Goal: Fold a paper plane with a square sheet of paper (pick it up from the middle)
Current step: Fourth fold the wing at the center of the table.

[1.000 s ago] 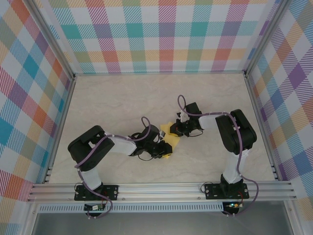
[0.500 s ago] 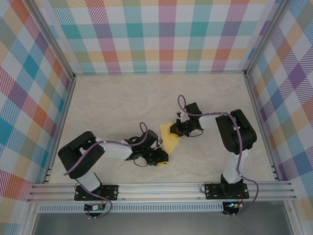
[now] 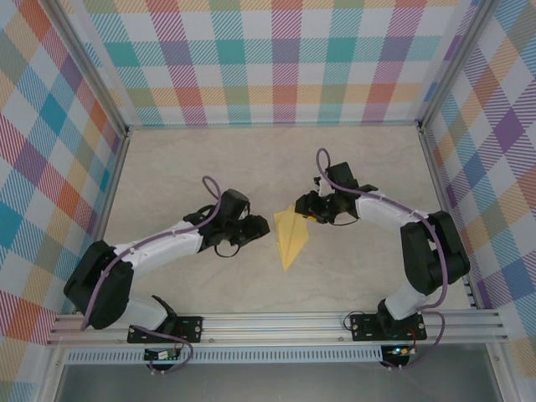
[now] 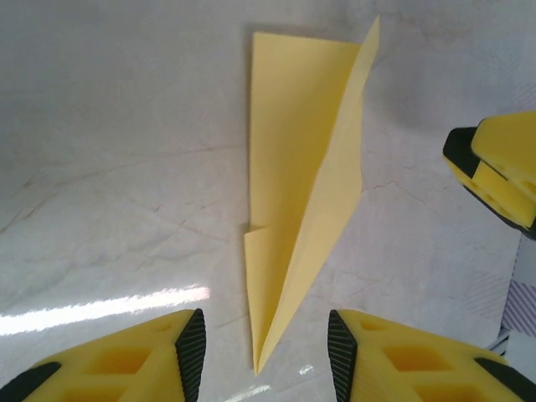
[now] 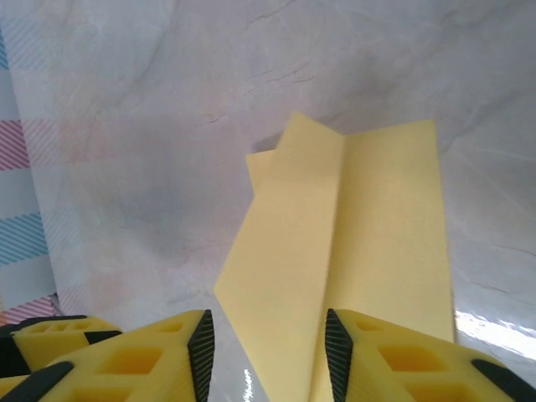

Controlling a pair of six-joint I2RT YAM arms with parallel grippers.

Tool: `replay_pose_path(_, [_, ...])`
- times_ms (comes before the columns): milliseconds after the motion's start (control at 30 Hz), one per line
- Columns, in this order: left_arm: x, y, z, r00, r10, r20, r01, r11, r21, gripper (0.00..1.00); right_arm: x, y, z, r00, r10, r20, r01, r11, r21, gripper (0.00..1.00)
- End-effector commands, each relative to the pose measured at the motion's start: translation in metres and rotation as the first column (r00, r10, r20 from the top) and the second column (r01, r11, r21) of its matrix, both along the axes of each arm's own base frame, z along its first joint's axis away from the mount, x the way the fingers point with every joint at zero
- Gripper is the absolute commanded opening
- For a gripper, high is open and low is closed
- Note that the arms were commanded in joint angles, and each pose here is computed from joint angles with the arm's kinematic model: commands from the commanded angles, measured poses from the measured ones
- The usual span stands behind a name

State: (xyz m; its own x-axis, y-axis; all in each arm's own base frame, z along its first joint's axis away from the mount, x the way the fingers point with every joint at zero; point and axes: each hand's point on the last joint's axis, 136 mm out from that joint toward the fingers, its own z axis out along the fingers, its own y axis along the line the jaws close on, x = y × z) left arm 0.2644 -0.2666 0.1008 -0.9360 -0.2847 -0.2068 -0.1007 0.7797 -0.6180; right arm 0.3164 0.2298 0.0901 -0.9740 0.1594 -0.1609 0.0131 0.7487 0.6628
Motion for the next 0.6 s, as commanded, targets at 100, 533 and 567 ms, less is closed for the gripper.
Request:
replay_pose_path(100, [0.016,-0.021,-0.006,0.996,-0.093,-0.001,0.093,0.995,0.042,0.49,-0.028,-0.021,-0.039,0.986,-0.071,-0.152,0.059,0.995,-0.083,0.46])
replay_pose_path(533, [0.024,-0.038,-0.040,0.978,-0.182,-0.099,0.199,0.960,0.197,0.49,-0.036,-0.016,-0.066,0.963,-0.098,-0.252,0.085,0.994,-0.063,0.46])
replay_pose_path(567, [0.025,-0.038,-0.042,0.978,-0.182,-0.104,0.200,0.959,0.201,0.49,-0.038,-0.017,-0.069,0.959,-0.104,-0.263,0.088,0.994,-0.071,0.46])
